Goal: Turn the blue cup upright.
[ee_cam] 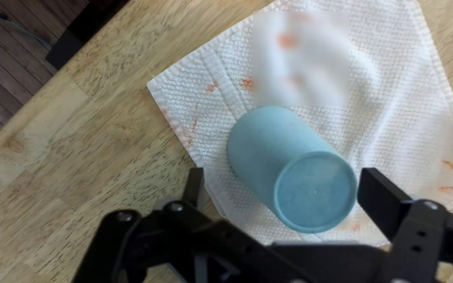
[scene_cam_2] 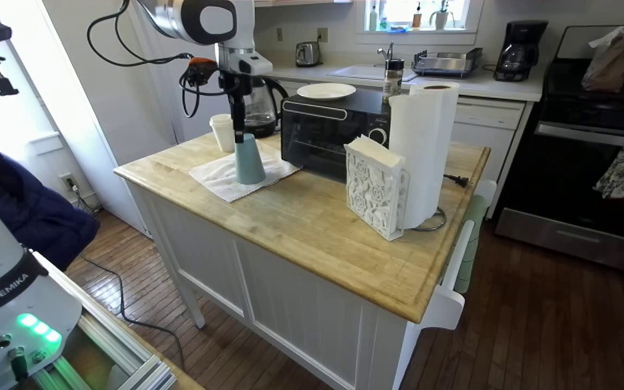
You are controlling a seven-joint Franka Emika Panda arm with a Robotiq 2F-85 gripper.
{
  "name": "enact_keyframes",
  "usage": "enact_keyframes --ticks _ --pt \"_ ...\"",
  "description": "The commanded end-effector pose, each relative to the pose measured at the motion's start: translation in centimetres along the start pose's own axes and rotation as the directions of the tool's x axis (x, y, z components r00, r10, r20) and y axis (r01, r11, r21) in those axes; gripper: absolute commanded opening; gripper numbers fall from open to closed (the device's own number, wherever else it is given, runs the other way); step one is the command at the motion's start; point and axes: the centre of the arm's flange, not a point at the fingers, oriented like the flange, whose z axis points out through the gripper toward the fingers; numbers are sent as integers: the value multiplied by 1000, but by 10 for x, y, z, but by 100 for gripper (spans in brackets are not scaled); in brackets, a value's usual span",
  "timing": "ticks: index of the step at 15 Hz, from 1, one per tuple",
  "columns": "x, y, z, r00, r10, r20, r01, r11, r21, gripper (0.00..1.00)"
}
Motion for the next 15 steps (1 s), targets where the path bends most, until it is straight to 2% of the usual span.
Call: enact_keyframes --ticks 1,11,15 --pt "25 -23 10 999 -5 51 5 1000 4 100" --pt "50 -36 31 991 42 129 -40 999 -16 100" --pt "55 -35 41 984 60 170 -53 997 -48 99"
